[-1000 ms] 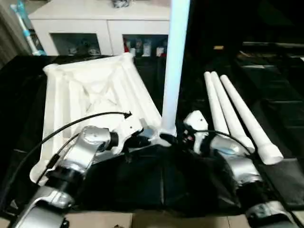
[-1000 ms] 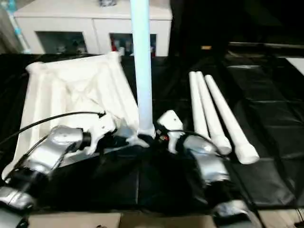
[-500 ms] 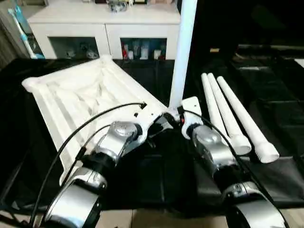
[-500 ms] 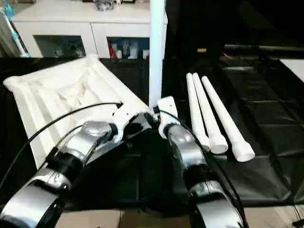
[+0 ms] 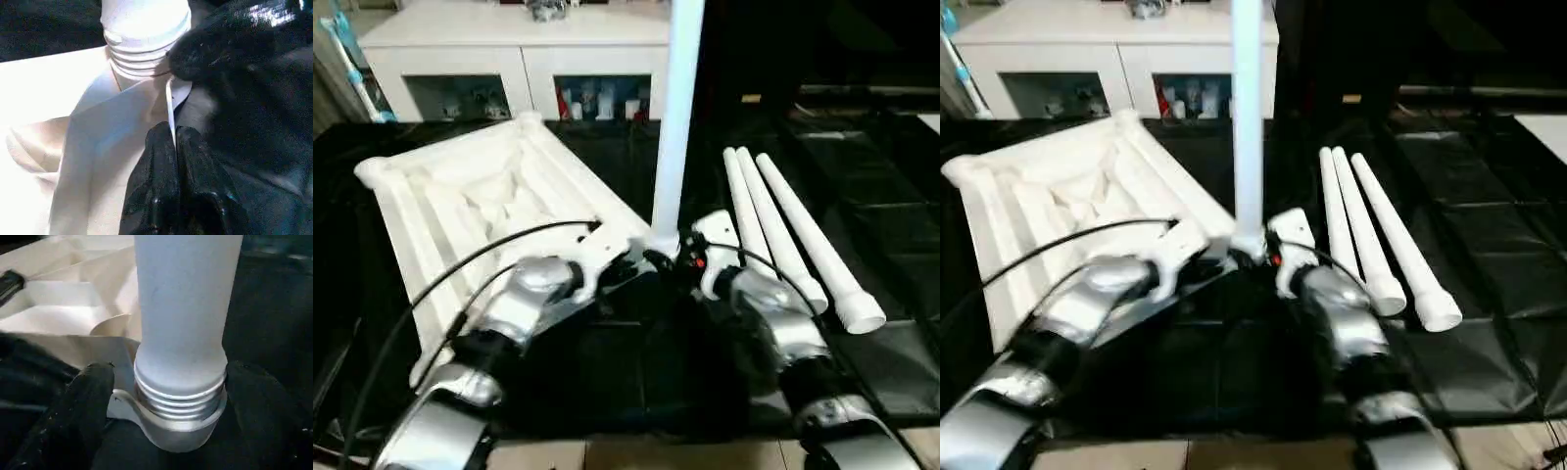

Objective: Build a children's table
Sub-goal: Rotate leg to tighten

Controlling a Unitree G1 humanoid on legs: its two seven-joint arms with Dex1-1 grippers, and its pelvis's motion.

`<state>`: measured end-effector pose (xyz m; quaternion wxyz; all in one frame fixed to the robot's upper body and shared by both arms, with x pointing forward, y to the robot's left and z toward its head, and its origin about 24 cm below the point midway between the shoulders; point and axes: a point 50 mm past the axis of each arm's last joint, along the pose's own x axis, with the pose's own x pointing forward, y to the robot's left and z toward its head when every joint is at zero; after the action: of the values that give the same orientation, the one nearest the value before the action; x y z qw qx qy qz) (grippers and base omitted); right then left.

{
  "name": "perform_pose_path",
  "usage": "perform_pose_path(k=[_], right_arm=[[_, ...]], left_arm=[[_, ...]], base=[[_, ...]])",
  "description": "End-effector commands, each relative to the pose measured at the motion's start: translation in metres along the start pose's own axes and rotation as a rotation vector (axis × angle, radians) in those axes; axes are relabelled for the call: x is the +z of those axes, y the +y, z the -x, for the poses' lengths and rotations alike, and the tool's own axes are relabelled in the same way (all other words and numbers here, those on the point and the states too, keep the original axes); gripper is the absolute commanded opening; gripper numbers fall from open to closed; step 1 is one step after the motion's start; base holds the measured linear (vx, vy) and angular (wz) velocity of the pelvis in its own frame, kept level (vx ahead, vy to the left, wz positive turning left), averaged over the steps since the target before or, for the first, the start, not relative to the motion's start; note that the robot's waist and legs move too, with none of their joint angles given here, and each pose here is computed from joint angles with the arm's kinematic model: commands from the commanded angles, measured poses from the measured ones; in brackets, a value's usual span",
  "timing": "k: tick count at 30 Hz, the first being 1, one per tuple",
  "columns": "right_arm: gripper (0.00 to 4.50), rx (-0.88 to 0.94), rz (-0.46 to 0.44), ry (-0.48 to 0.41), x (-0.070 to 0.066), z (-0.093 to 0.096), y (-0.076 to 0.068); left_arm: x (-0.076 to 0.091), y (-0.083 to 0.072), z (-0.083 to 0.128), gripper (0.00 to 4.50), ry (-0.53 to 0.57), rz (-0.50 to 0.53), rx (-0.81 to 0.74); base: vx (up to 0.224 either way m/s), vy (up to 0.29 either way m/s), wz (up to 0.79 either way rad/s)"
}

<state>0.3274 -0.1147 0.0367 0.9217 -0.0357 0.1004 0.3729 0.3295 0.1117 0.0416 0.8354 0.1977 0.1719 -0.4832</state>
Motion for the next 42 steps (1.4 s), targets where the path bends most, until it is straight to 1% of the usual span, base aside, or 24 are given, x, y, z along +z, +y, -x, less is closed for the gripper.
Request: perform_pose_path(k=[1, 2, 3, 7, 11, 14, 15, 17, 19, 22, 26, 34, 36, 39, 40, 41, 42], right_arm=[[3.81, 0.168, 0.058, -0.018, 0.006, 0.006, 0.01], [3.81, 0.229, 0.072, -0.009, 0.005, 0.012, 0.012], [3.81, 0.253, 0.073, -0.01, 0.005, 0.014, 0.012], [3.81, 0.305, 0.085, -0.002, 0.003, 0.024, 0.011], [3.81, 0.309, 0.096, 0.003, 0.001, 0.025, 0.01], [3.81, 0.316, 0.105, 0.024, -0.001, 0.024, 0.011], [3.64, 0.321, 0.108, 0.027, -0.001, 0.024, 0.011], [3.64, 0.315, 0.111, 0.027, -0.001, 0.022, 0.011], [3.36, 0.315, 0.096, 0.016, 0.0, 0.02, 0.012], [3.17, 0.317, 0.097, 0.014, 0.0, 0.02, 0.013], [2.8, 0.32, 0.101, 0.013, -0.001, 0.02, 0.013], [2.69, 0.313, 0.095, 0.011, -0.002, 0.021, 0.013], [2.69, 0.269, 0.095, 0.008, -0.002, 0.019, 0.012], [2.69, 0.156, 0.085, 0.017, -0.003, 0.011, 0.009], [2.69, 0.071, 0.048, 0.027, -0.005, 0.004, 0.007], [2.69, 0.071, 0.048, 0.027, -0.005, 0.004, 0.007], [2.69, -0.01, -0.003, 0.044, -0.007, -0.003, 0.007]], left_arm=[[-0.01, -0.015, 0.005, 0.0, 0.016, -0.021, -0.15], [-0.011, -0.017, 0.01, 0.0, 0.015, -0.023, -0.178], [-0.011, -0.017, 0.012, 0.0, 0.016, -0.024, -0.186], [-0.012, -0.018, 0.02, 0.0, 0.017, -0.027, -0.207], [-0.014, -0.019, 0.022, 0.0, 0.022, -0.024, -0.219], [-0.014, -0.021, 0.023, 0.0, 0.022, -0.023, -0.231], [-0.014, -0.022, 0.024, 0.0, 0.022, -0.022, -0.235], [-0.013, -0.023, 0.024, 0.0, 0.022, -0.02, -0.239], [-0.013, -0.024, 0.023, 0.0, 0.024, -0.02, -0.243], [-0.013, -0.024, 0.023, 0.0, 0.026, -0.02, -0.244], [-0.013, -0.025, 0.024, 0.0, 0.03, -0.017, -0.247], [-0.015, -0.027, 0.024, 0.0, 0.041, -0.009, -0.253], [-0.016, -0.027, 0.022, 0.0, 0.045, -0.002, -0.248], [-0.017, -0.026, 0.015, 0.0, 0.075, 0.033, -0.216], [-0.016, -0.022, 0.008, 0.0, 0.096, 0.054, -0.163], [-0.016, -0.022, 0.008, 0.0, 0.096, 0.054, -0.163], [-0.011, -0.016, -0.002, 0.0, 0.091, 0.074, -0.078]], base=[[0.0, 0.0, 0.0], [0.0, 0.0, 0.0], [0.0, 0.0, 0.0], [0.0, 0.0, 0.0], [0.0, 0.0, 0.0], [0.0, 0.0, 0.0], [0.0, 0.0, 0.0], [0.0, 0.0, 0.0], [0.0, 0.0, 0.0], [0.0, 0.0, 0.0], [0.0, 0.0, 0.0], [0.0, 0.0, 0.0], [0.0, 0.0, 0.0], [0.0, 0.0, 0.0], [0.0, 0.0, 0.0], [0.0, 0.0, 0.0], [0.0, 0.0, 0.0]])
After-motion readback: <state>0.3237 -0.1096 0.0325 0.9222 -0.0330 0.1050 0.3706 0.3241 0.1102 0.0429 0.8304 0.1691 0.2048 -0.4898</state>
